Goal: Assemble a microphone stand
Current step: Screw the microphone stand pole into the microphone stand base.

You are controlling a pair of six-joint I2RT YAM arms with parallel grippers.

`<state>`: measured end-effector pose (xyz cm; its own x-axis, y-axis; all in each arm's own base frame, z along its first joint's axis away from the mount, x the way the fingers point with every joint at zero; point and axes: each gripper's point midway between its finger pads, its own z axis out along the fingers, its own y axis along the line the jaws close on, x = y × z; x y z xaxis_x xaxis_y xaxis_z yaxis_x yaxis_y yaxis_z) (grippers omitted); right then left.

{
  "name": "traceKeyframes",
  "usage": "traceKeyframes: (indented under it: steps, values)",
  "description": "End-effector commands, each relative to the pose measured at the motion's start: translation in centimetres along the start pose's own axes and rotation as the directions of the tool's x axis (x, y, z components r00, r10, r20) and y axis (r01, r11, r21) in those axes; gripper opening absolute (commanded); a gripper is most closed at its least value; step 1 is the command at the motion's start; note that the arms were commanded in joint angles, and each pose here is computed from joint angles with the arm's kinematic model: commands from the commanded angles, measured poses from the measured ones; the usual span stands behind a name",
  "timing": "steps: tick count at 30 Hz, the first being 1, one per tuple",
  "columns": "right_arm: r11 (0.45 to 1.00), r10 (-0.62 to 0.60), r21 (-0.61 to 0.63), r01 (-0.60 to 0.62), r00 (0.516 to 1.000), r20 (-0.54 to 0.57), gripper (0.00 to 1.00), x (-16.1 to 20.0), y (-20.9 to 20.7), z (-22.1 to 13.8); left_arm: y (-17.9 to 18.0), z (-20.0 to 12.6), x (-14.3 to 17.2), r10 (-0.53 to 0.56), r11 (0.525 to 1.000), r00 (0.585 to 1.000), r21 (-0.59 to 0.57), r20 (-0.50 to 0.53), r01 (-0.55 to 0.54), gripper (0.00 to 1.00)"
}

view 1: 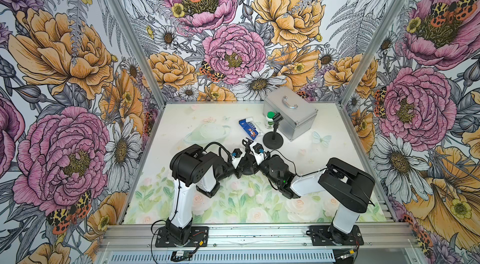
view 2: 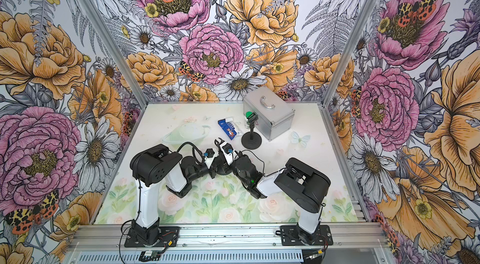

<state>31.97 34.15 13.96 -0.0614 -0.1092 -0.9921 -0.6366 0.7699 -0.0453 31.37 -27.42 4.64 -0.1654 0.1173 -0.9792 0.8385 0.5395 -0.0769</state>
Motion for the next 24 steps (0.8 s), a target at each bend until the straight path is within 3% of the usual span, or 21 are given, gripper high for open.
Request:
traceKeyframes:
  steps: [1, 2, 4, 6, 9, 10, 11, 12, 14, 17, 19, 21, 24]
  values:
    - [0.997, -0.056, 0.042, 0.058, 0.997, -0.048, 0.08, 1.7, -1.7, 0.1, -0.7, 0.0, 1.8, -0.045, 0.999, 0.997, 0.024, -0.056, 0.046, 0.20]
    - [0.995, -0.079, -0.062, 0.076, 0.996, -0.045, 0.20, 1.6, -0.6, 0.0, -0.7, 0.0, 1.8, -0.044, 0.999, 0.997, 0.025, -0.056, 0.045, 0.20]
    - [0.960, -0.101, -0.266, 0.087, 0.994, -0.040, 0.33, 1.4, 0.6, -0.8, -0.8, 0.0, 1.8, -0.043, 0.999, 0.998, 0.027, -0.055, 0.045, 0.20]
    - [0.908, -0.080, -0.415, 0.059, 0.996, -0.034, 0.41, 0.8, 0.8, -2.0, -0.7, 0.0, 1.8, -0.044, 0.999, 0.997, 0.025, -0.055, 0.046, 0.20]
    - [0.848, -0.073, -0.529, 0.031, 0.996, -0.058, 0.45, 0.5, 0.2, -2.9, -0.8, 0.0, 1.7, -0.043, 0.999, 0.998, 0.027, -0.055, 0.045, 0.20]
    - [0.816, -0.072, -0.578, 0.020, 0.995, -0.067, 0.63, 0.4, 0.2, -3.3, -0.8, 0.0, 1.8, -0.043, 0.999, 0.998, 0.027, -0.055, 0.045, 0.20]
    - [0.772, -0.066, -0.636, 0.003, 0.995, -0.076, 0.97, 0.2, 0.5, -3.7, -0.8, 0.0, 1.7, -0.042, 0.999, 0.998, 0.028, -0.053, 0.044, 0.20]
    - [0.742, -0.057, -0.670, -0.013, 0.995, -0.082, 1.00, -0.1, 0.5, -3.8, -0.7, 0.0, 1.8, -0.045, 0.999, 0.997, 0.026, -0.056, 0.046, 0.20]
    - [0.660, -0.035, -0.750, -0.041, 0.996, -0.086, 0.98, -0.9, 0.6, -4.2, -0.7, 0.0, 1.7, -0.044, 0.999, 0.998, 0.026, -0.054, 0.045, 0.20]
    - [0.605, -0.019, -0.794, -0.058, 0.996, -0.087, 0.92, -1.5, 0.2, -3.8, -0.7, 0.0, 1.8, -0.044, 0.999, 0.997, 0.028, -0.056, 0.046, 0.20]
    - [0.589, -0.015, -0.805, -0.071, 0.995, -0.099, 0.85, -1.7, 0.1, -3.1, -0.7, 0.0, 1.8, -0.045, 0.999, 0.997, 0.028, -0.056, 0.047, 0.20]
    - [0.569, -0.003, -0.817, -0.098, 0.993, -0.121, 0.71, -1.9, 0.2, -2.2, -0.7, 0.0, 1.8, -0.045, 0.999, 0.997, 0.027, -0.055, 0.046, 0.20]
    - [0.557, -0.001, -0.823, -0.108, 0.991, -0.131, 0.67, -1.8, 0.6, -1.5, -0.7, 0.0, 1.8, -0.046, 0.999, 0.997, 0.027, -0.056, 0.047, 0.20]
